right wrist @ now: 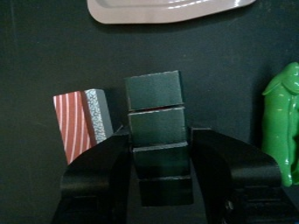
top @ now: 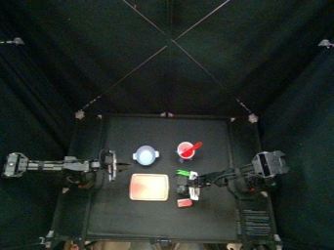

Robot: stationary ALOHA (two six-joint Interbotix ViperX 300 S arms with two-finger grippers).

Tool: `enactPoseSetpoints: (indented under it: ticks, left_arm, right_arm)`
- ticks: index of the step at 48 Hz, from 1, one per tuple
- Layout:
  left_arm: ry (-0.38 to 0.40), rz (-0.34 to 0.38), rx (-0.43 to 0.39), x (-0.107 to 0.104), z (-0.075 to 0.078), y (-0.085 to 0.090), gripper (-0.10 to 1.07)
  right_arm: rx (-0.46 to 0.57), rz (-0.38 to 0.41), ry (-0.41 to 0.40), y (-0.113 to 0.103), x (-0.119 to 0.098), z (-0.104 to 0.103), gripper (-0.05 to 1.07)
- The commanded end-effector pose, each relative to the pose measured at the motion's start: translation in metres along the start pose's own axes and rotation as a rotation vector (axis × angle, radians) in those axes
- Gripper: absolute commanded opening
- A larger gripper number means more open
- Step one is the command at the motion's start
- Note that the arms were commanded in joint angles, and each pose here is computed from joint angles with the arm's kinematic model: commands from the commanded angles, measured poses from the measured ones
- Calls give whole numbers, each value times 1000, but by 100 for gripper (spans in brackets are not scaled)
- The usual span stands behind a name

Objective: Place green sushi roll on plate

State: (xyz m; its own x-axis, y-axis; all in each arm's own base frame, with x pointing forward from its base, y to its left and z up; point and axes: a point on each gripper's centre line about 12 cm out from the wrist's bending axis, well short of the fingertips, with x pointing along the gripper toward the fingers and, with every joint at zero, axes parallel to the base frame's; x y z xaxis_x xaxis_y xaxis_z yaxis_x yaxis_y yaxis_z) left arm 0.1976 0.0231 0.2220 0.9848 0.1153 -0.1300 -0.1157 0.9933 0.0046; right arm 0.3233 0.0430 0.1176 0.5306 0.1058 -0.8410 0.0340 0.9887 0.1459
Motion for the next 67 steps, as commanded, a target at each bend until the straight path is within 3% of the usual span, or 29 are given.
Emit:
enactPoseSetpoints:
  ticks: [1, 12, 22, 49, 67]
  left_arm:
    - [-14, 3, 0, 2, 5, 1, 55]
    - [-12, 3, 3, 2, 5, 1, 55]
    - [-12, 5, 1, 2, 5, 1, 55]
    - [-12, 7, 2, 1, 4, 2, 55]
    - [-12, 7, 2, 1, 4, 2, 55]
  right_arm:
    - [-5, 8, -47, 2, -9, 11, 56]
    - [-8, 10, -96, 3, -12, 26, 56]
    - [-59, -1, -198, 4, -12, 63, 56]
    - [-98, -29, -261, 0, 41, 137, 56]
    - [-77, -39, -273, -9, 67, 163, 56]
